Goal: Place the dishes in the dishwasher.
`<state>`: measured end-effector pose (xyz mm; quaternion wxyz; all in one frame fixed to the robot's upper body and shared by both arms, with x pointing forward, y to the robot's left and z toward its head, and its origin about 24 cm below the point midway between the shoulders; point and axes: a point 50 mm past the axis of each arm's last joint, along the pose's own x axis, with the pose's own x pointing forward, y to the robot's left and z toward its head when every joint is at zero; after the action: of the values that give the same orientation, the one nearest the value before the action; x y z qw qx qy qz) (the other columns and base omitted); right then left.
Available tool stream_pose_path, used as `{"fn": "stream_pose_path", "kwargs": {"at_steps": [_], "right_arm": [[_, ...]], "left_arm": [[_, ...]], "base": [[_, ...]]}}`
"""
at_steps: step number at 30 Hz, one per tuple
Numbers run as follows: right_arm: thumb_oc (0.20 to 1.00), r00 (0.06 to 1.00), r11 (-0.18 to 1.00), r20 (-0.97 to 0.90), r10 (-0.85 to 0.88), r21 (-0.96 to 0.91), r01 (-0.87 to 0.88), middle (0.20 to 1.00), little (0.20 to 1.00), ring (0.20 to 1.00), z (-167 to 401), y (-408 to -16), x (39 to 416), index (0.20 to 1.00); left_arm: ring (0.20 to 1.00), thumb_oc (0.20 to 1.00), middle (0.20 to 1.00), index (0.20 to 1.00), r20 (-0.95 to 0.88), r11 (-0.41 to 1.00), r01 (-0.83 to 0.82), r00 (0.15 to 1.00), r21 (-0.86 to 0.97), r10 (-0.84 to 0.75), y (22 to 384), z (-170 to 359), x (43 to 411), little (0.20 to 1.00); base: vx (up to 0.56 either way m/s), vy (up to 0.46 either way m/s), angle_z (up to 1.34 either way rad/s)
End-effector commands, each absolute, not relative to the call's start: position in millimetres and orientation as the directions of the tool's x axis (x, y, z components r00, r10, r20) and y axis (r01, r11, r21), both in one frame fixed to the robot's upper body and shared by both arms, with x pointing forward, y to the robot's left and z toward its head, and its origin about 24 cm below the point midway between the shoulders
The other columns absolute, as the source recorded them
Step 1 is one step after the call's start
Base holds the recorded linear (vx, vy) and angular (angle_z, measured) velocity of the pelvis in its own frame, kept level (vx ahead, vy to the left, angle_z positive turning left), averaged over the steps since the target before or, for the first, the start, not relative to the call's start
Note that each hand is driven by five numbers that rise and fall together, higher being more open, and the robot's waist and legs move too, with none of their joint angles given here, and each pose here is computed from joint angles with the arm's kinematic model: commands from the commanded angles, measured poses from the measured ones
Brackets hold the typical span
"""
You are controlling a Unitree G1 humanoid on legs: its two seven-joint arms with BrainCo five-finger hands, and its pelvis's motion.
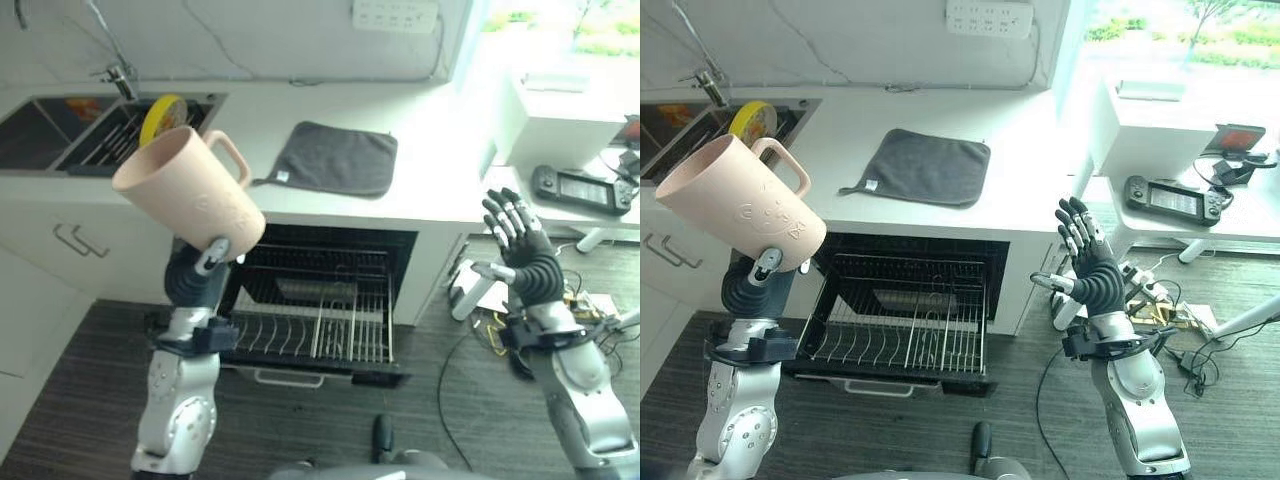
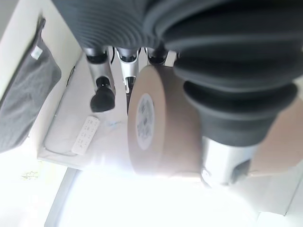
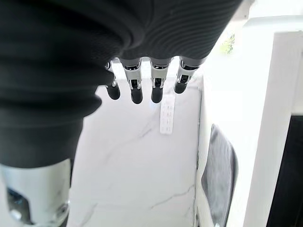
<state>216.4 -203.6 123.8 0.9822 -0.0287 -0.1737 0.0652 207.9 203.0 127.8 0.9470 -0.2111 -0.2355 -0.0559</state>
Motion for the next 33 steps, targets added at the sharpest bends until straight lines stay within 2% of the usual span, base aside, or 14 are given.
{"fn": "stream_pose_path", "kwargs": {"at_steps": [1, 9, 19, 26, 31, 33], "right_arm": [[1.0, 0.887, 0.991, 0.441, 0.136, -0.045, -0.129, 1.0, 1.0, 1.0, 142.8, -205.5, 211.3, 1.0], [1.0, 0.877, 0.986, 0.451, 0.168, -0.09, -0.142, 1.0, 1.0, 1.0, 145.3, -205.8, 213.0, 1.0], [1.0, 0.865, 0.991, 0.484, 0.134, -0.082, -0.108, 1.0, 1.0, 1.0, 157.9, -221.4, 213.2, 1.0], [1.0, 0.875, 0.998, 0.48, 0.059, -0.01, -0.062, 1.0, 1.0, 1.0, 146.5, -219.8, 204.4, 1.0], [1.0, 0.882, 0.994, 0.463, 0.083, 0.029, -0.109, 1.0, 1.0, 1.0, 143.5, -207.8, 212.1, 1.0], [1.0, 0.87, 0.991, 0.483, 0.101, 0.032, -0.133, 1.0, 1.0, 1.0, 150.5, -198.6, 222.9, 1.0]], "left_arm": [[0.2, 0.2, 0.2, 0.2, 0.582, 0.938, 0.188, 0.813, -0.292, 0.019, 219.1, 150.6, 202.4, 0.2], [0.2, 0.2, 0.2, 0.2, 0.591, 0.933, 0.192, 0.806, -0.303, 0.026, 221.1, 146.2, 195.6, 0.2], [0.2, 0.2, 0.2, 0.2, 0.65, 0.922, 0.246, 0.76, -0.298, 0.007, 214.7, 153.6, 201.7, 0.2], [0.2, 0.2, 0.2, 0.2, 0.65, 0.931, 0.304, 0.753, -0.201, -0.105, 210.1, 159.3, 209.8, 0.2], [0.2, 0.2, 0.2, 0.2, 0.657, 0.971, 0.228, 0.743, -0.066, -0.13, 209.8, 168.4, 214.7, 0.2], [0.2, 0.2, 0.2, 0.2, 0.631, 0.986, 0.165, 0.764, 0.005, -0.131, 200.1, 168.6, 224.6, 0.2]], "base": [[0.03, -0.115, -0.02], [-0.02, -0.019, 0.14], [-0.06, 0.409, 0.05], [-0.03, 0.379, 0.17], [-0.09, 0.073, -0.16], [-0.11, -0.105, -0.02]]}}
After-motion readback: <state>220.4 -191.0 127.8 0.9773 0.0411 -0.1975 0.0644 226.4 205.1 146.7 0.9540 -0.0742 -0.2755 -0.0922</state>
